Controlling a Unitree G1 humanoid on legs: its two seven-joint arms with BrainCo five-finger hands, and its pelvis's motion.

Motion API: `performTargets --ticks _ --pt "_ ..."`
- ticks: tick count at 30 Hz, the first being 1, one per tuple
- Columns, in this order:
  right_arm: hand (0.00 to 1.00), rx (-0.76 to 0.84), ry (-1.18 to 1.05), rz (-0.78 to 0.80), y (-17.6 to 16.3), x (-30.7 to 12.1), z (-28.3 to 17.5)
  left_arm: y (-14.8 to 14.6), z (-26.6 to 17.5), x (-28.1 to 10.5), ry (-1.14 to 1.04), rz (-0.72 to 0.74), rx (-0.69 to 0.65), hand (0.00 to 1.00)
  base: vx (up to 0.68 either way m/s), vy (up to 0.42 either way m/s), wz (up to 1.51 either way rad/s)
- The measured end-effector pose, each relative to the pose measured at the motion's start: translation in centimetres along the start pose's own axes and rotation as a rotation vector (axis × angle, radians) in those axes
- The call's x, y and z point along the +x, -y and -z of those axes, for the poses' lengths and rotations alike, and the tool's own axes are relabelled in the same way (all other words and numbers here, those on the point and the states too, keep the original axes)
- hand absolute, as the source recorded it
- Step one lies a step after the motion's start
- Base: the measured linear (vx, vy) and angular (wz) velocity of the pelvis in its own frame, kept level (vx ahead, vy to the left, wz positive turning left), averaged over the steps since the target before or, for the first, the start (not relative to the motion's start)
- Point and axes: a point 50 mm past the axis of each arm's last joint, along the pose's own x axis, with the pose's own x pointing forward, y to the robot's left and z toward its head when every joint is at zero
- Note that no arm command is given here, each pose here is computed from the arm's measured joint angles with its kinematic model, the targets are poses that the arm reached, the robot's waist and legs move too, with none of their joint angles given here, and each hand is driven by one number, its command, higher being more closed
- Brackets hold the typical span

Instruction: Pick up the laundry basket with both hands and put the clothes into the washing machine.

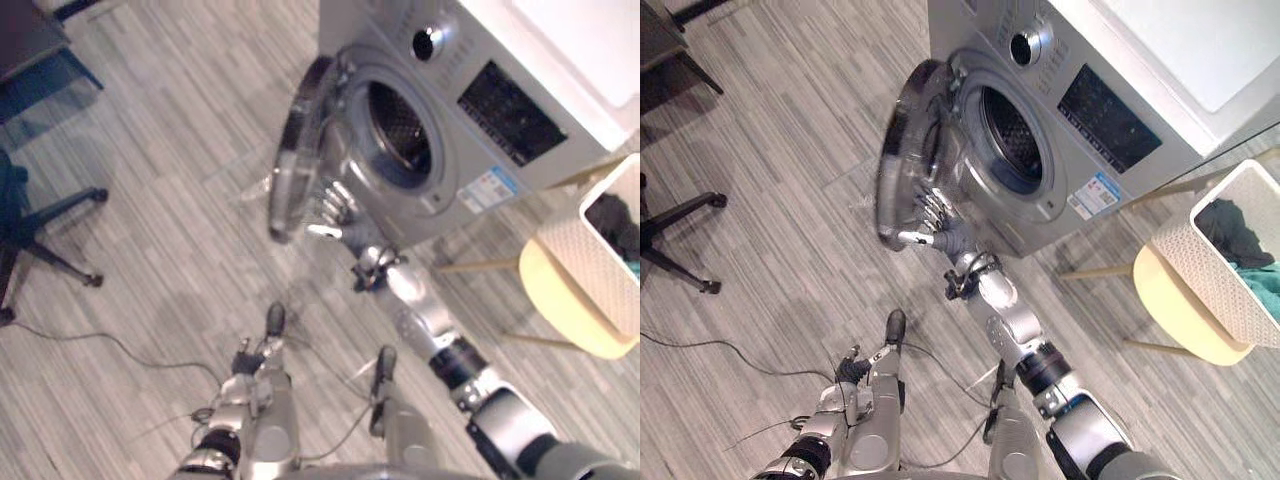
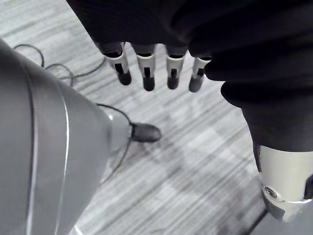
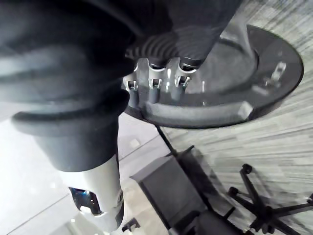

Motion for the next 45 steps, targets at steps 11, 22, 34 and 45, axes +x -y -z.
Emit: performTargets --ticks 11,22,34,45 --pt "0.0 0.088 -0.111 0.353 5.6 -10.3 4.4 -0.6 -2.5 0.9 0.064 0.006 0.049 0.0 -0.03 0.0 -0.18" --pt "0.0 0.163 -0.407 0.552 6.6 -18.4 10.2 -9.2 -17.8 2.4 0.38 -0.222 -0.141 0.0 -0.03 -0.034 -0.38" --pt "0.0 0.253 -0.364 0.589 5.4 -18.6 10.8 -16.1 -32.1 -3.1 0.743 -0.348 -0.311 0.0 -0.01 -0.017 -0.09" --pt "0.0 0.302 -0.241 0.575 4.1 -17.8 9.4 -17.7 -35.8 -6.0 0.854 -0.403 -0.366 0.0 0.0 0.0 0.0"
